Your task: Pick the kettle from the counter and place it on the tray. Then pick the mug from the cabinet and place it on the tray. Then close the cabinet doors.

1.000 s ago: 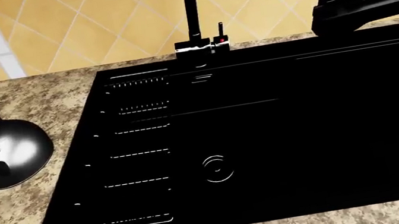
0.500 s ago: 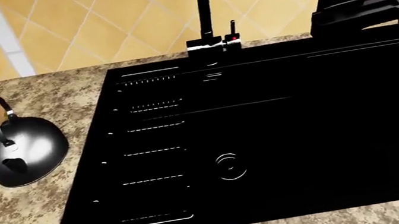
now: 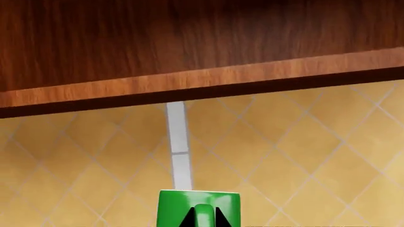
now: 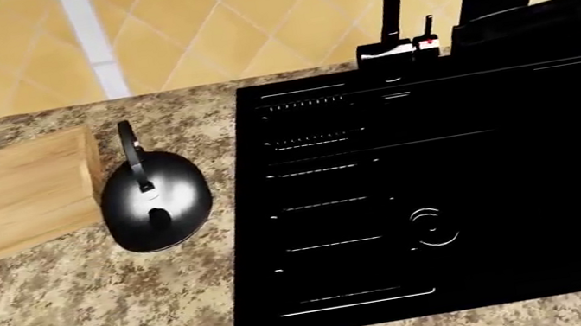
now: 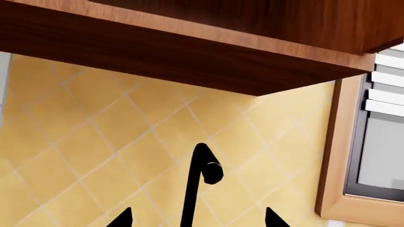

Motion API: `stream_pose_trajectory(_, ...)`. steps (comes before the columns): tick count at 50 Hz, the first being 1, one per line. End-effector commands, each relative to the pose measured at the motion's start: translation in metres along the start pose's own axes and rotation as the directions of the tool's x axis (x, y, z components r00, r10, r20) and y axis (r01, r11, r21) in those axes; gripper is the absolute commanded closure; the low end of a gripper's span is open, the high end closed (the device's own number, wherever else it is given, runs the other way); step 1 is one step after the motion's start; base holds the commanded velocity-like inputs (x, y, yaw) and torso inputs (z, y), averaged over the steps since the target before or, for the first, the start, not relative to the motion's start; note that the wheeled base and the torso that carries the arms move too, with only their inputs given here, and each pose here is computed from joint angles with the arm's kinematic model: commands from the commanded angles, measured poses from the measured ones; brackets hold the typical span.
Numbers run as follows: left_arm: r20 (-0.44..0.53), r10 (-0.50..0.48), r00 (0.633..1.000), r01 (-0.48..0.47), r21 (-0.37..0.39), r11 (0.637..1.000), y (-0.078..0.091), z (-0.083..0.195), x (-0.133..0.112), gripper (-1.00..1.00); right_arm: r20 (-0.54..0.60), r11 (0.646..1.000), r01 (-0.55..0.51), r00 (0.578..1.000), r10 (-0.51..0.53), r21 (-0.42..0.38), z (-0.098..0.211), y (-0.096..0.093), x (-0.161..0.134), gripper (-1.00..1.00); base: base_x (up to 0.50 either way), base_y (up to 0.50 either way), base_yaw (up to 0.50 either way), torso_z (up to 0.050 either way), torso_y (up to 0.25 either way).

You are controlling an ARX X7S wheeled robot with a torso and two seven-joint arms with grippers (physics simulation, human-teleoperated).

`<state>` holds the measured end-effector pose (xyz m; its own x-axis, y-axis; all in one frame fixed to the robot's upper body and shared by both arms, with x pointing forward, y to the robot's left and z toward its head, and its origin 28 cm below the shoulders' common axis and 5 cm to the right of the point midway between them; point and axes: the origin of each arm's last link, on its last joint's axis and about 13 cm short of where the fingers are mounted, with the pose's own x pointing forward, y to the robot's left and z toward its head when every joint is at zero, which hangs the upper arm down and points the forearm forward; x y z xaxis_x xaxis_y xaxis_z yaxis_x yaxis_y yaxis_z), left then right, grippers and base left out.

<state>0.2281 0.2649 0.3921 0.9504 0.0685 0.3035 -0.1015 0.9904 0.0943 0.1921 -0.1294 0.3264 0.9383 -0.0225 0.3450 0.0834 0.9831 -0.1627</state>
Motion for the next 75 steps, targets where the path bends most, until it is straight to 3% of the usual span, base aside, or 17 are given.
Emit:
stream_pose_trajectory(1,-0.009,0.045,0.999,-0.045,-0.001,0.999,0.002,-0.013,0.024,1.00,0.000,1.000,-0.002,1.000,0.002,-0.001,-0.001,0.001,0.000,-1.00,0.00,0.50,0.00,0.000,0.000)
stream_pose_trajectory(13,-0.081,0.076,0.994,-0.077,-0.005,0.997,-0.007,-0.048,0.058,1.00,0.000,1.000,-0.006,1.000,0.006,-0.001,-0.002,0.003,0.001,-1.00,0.00,0.50,0.00,0.000,0.000)
stream_pose_trajectory(26,-0.139,0.080,0.987,-0.089,-0.059,0.994,-0.024,-0.078,0.091,1.00,-0.004,1.000,-0.012,1.000,0.012,0.001,-0.003,0.005,0.003,-1.00,0.00,0.50,0.00,0.000,0.001)
stream_pose_trajectory(35,-0.179,0.076,0.981,-0.082,-0.028,0.996,-0.037,-0.102,0.107,1.00,-0.012,1.000,-0.011,1.000,0.011,0.005,-0.006,0.005,0.006,-1.00,0.00,0.50,0.00,0.000,0.000)
stream_pose_trajectory(60,-0.197,0.063,0.978,-0.065,-0.005,0.998,-0.035,-0.113,0.101,1.00,0.015,1.000,-0.005,1.000,0.006,-0.018,0.012,0.002,0.006,-1.00,0.00,0.50,0.00,0.000,0.000)
stream_pose_trajectory(75,-0.177,0.056,0.983,-0.058,-0.008,0.998,-0.029,-0.102,0.097,1.00,0.039,1.000,-0.007,0.999,0.007,0.001,0.046,-0.007,0.009,-1.00,0.03,0.00,0.00,0.000,0.001)
